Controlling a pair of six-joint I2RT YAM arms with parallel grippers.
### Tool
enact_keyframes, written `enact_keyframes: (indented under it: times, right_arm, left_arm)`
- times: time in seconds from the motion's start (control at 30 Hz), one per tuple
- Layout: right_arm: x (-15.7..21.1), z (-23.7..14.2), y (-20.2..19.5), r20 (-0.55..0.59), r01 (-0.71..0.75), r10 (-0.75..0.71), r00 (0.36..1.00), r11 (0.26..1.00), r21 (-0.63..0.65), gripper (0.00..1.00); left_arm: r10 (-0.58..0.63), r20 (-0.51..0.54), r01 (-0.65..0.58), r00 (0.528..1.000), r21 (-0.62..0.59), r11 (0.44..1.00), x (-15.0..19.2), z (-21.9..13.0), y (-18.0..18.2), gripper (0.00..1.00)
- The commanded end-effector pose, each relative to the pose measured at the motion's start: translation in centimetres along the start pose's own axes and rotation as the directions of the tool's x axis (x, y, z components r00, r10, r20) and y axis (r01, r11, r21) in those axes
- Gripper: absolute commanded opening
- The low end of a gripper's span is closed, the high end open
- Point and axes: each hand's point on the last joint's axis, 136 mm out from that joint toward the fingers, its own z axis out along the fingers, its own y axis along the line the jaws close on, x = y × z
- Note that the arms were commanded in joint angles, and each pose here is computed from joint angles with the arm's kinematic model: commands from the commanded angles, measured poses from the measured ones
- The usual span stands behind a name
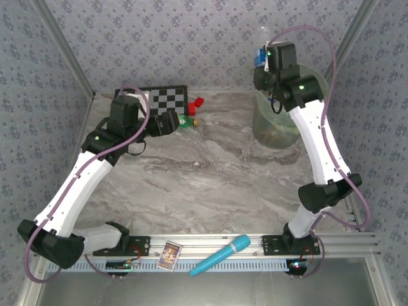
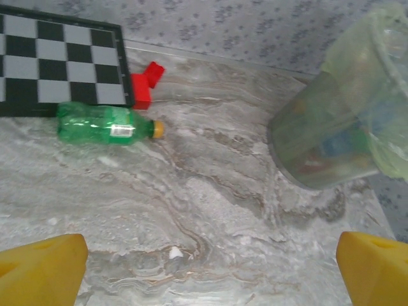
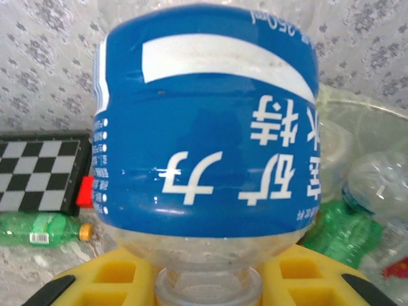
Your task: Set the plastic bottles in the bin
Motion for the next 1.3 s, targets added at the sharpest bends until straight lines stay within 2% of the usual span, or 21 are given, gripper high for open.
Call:
enact_keyframes:
  times: [0.0,0.17,0.33,0.53,0.63,0.83,0.93,1.1,1.13,1.17,1.2,1.27]
  right_arm:
    - [3.1,-0.3,-1.7,-0.165,0.046,-0.05,0.985,0.999,-0.025,0.29]
    - [4.6,0.5,-3.4,-0.231,0.115,-0.133,0.964,0.989,-0.092,0.29]
    - [5.8,2.0,-6.2,-0.267,0.261,-0.257,0.929,0.965,-0.022,0.27]
    - [7.3,3.8,-8.0,-0.327,0.495,-0.454,0.829,0.868,0.049,0.3]
    - [7.0,4.0,-8.4,-0.316,0.581,-0.534,0.784,0.81,0.075,0.27]
    - [6.7,3.5,-9.6,-0.283,0.625,-0.585,0.76,0.777,0.074,0.27]
    - [7.1,3.7,-10.3,-0.314,0.66,-0.607,0.731,0.746,0.095,0.27]
    - [7.3,3.6,-11.3,-0.326,0.657,-0.596,0.734,0.745,0.114,0.27]
    - [7.3,3.5,-11.3,-0.324,0.656,-0.596,0.734,0.746,0.113,0.3]
    - [7.4,3.5,-11.4,-0.328,0.656,-0.595,0.734,0.746,0.114,0.39]
    - [7.3,3.4,-11.5,-0.333,0.657,-0.592,0.734,0.744,0.124,0.56]
    - [7.0,3.2,-12.1,-0.343,0.66,-0.585,0.735,0.733,0.164,0.95]
  left_arm:
    - [0.068,0.019,-0.069,0.998,0.122,0.99,0.0,-0.9,-2.0,1.0]
    - [0.065,0.005,-0.065,0.998,0.176,0.982,0.6,-1.7,-2.8,1.0]
    - [0.063,0.027,-0.067,0.998,0.169,0.983,0.9,-2.1,-2.4,1.0]
    - [0.069,0.016,-0.071,0.997,0.148,0.987,1.2,-1.9,-1.9,1.0]
    - [0.076,0.016,-0.078,0.997,0.144,0.987,0.9,-1.9,-2.0,1.0]
    - [0.058,0.027,-0.062,0.998,0.165,0.984,0.4,-1.4,-2.4,1.0]
    - [0.059,0.018,-0.061,0.998,0.17,0.984,0.3,-1.1,-2.5,1.0]
    - [0.061,0.019,-0.064,0.998,0.169,0.984,0.0,-0.8,-2.5,1.0]
    - [0.062,0.018,-0.065,0.998,0.17,0.983,-0.1,-0.8,-2.5,1.0]
    - [0.062,0.016,-0.063,0.998,0.17,0.983,0.0,-0.7,-2.5,1.0]
    - [0.06,0.014,-0.061,0.998,0.171,0.983,-0.1,-0.6,-2.5,1.0]
    - [0.058,0.01,-0.059,0.998,0.174,0.983,-0.1,-0.4,-2.5,1.0]
